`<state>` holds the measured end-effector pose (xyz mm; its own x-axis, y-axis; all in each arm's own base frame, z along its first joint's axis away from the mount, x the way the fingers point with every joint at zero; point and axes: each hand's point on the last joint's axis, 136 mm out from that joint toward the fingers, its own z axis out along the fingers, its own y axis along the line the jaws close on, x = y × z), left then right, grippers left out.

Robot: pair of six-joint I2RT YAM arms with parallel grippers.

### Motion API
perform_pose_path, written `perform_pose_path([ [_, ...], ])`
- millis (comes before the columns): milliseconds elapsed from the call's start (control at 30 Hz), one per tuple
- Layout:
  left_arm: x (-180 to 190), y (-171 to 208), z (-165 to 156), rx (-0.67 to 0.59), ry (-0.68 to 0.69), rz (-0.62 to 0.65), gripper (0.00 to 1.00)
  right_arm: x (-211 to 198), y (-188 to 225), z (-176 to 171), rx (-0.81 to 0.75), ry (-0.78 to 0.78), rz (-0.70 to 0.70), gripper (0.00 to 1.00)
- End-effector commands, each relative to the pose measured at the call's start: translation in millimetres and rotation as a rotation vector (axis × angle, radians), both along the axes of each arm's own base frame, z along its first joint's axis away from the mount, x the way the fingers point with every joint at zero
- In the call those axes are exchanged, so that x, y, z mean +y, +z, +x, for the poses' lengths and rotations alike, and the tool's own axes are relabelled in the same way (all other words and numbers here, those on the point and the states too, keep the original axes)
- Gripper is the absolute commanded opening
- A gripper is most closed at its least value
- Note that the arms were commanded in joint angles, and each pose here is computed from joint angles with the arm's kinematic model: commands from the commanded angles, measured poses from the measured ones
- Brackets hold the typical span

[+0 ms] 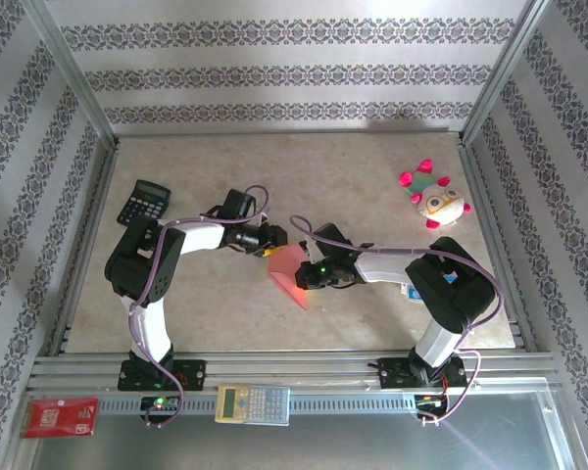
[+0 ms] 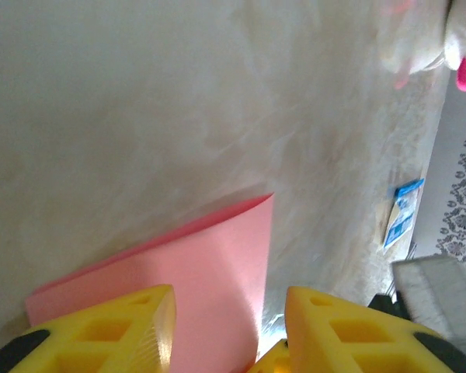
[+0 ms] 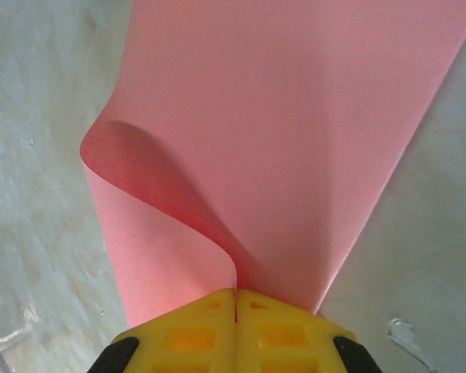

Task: Fold a paper plane with a square sheet of paper (pick it up from the middle)
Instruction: Third fold the triangle at the center of the table.

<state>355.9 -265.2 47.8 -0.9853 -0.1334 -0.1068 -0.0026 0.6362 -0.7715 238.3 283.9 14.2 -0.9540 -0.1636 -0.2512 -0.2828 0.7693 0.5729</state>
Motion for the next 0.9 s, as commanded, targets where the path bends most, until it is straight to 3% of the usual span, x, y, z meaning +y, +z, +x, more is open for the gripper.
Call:
perform_pose_path([
  [0, 10.0, 27.5, 11.9, -0.063, 0.043, 0.028, 0.43, -32.9, -33.5, -16.1, 0.06, -0.067, -0.166, 0.0],
  [167, 42.5, 45.4, 0.8, -0.139, 0.158, 0.099, 0.42, -32.8, -32.0, -6.7, 0.046, -0.11, -0.171, 0.0],
  [367, 52.0, 49.4, -45.7, -0.124, 0.219, 0.051, 0.38, -21.5, -22.0, 16.2, 0.01, -0.123, -0.139, 0.0],
  [667, 22.4, 42.4, -98.6, -0.115, 0.174, -0.002, 0.32, -8.8, -16.3, 41.3, -0.009, -0.123, -0.116, 0.0],
  [867, -12.2, 39.5, -111.4, -0.13, 0.105, -0.066, 0.19, -10.5, -21.6, 38.1, 0.004, -0.126, -0.122, 0.0],
])
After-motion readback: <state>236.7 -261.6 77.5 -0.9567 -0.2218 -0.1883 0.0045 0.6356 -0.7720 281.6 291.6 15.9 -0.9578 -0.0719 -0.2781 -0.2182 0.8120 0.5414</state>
